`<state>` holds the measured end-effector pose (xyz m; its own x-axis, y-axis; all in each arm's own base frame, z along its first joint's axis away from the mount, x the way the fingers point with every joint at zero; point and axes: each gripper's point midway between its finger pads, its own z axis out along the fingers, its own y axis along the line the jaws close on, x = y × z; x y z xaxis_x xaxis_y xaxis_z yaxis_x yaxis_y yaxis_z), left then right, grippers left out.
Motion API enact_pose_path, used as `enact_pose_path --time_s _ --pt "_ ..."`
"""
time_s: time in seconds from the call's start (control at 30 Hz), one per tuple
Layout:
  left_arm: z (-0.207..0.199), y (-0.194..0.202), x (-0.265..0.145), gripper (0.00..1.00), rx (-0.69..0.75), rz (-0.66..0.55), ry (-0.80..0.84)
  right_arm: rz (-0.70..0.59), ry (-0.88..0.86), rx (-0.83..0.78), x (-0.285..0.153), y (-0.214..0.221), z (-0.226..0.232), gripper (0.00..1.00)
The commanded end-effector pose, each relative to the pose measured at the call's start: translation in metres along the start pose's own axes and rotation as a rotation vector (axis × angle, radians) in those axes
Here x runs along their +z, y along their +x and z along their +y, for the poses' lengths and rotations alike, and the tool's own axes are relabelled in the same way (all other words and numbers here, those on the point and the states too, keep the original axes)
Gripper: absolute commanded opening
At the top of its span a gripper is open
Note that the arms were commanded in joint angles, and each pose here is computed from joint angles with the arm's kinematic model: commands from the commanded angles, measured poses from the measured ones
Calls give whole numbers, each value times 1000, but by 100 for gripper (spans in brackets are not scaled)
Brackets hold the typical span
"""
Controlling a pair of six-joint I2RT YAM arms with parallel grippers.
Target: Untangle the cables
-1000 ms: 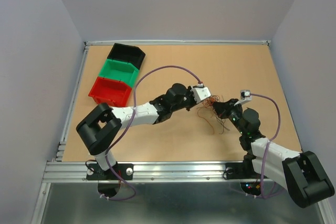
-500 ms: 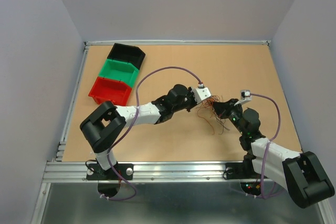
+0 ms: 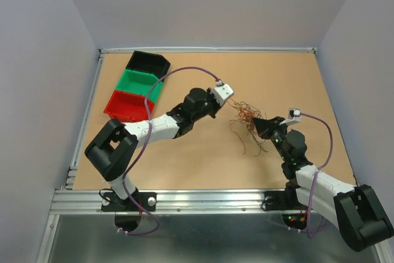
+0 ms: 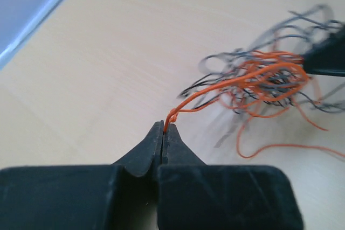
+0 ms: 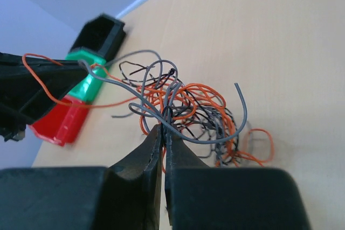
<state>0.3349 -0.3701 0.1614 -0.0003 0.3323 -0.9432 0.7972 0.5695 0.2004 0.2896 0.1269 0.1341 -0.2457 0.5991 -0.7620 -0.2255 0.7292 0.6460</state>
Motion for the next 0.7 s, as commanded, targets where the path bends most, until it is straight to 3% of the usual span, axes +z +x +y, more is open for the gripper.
enact_pose_path --time_s 0.0,0.17,0.27,0.37,0.67 --pt "85 -53 -24 0 -188 -174 -176 -169 107 69 -14 -22 -23 0" --pt "137 -47 -40 0 -296 -190 -351 -306 226 115 -32 -43 -44 0" --pt "184 -34 -60 0 -399 -195 -566 -411 356 186 -49 -56 -68 1" --pt "217 -27 -77 0 -492 -218 -641 -509 458 221 -65 -69 -87 1" --pt "240 -27 -103 0 -557 -252 -752 -597 552 237 -91 -81 -100 1"
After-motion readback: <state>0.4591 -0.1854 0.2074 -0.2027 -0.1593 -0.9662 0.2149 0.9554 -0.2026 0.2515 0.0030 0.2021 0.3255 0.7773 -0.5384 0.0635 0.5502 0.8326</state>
